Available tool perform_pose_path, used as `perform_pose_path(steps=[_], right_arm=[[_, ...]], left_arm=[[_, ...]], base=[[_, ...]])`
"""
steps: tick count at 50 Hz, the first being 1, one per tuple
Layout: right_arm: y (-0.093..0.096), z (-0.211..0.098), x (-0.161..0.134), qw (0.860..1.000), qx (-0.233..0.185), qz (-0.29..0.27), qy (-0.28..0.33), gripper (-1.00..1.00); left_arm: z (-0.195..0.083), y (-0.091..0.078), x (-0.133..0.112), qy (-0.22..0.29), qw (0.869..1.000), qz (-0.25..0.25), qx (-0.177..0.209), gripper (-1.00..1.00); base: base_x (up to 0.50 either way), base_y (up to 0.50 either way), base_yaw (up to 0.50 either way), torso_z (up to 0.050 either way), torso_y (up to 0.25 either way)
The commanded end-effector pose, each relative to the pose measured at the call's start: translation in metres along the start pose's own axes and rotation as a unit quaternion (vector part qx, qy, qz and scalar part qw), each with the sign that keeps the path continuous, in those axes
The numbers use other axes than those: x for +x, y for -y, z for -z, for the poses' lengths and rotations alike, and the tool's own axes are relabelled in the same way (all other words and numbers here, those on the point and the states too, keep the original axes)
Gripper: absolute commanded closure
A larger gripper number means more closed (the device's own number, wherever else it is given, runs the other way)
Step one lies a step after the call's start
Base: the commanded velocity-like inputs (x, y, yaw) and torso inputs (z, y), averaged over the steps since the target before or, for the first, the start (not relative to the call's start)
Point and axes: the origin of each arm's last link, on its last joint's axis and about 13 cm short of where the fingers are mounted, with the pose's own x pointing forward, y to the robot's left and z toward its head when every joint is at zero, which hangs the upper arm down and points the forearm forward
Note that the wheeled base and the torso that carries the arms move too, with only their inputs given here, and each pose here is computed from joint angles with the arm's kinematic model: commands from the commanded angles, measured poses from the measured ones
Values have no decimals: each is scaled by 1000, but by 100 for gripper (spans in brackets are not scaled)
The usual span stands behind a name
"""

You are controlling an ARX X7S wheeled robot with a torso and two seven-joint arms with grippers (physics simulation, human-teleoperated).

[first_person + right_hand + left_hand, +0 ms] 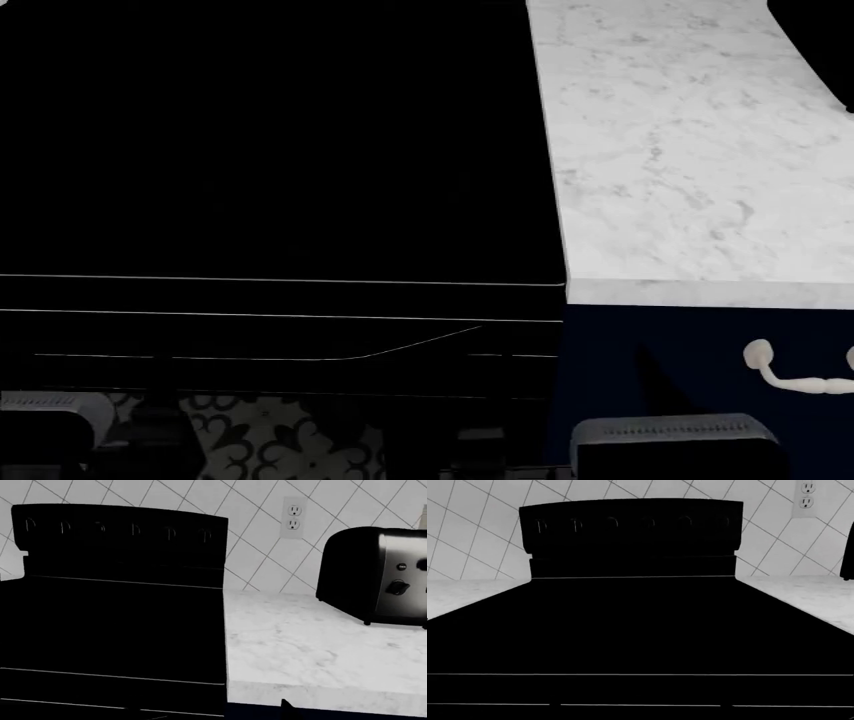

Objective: Press the start button on the microwave

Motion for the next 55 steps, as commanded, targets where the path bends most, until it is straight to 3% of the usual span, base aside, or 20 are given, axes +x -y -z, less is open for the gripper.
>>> perform_pose_path(steps=[1,11,20,44,55], right_arm=[[11,-47,26,999,-24,6,24,-100],[21,-90,54,998,-27,-2,56,-100],[23,-103,58,997,-13,-2,70,-100],[15,-104,57,996,4,-24,86,-100],[11,-108,53,995,18,-42,91,-100]], left_arm=[[-50,-1,27,20,1000,10,10,-100],[-89,-8,64,44,999,-3,16,-100],[-104,-13,71,56,998,-7,12,-100],[-92,-17,62,42,999,-12,2,-100],[-89,-17,59,39,999,-10,1,-100]], base=[[0,0,0,0,0],[0,0,0,0,0],[0,0,0,0,0],[176,396,0,0,0],[427,-48,0,0,0]])
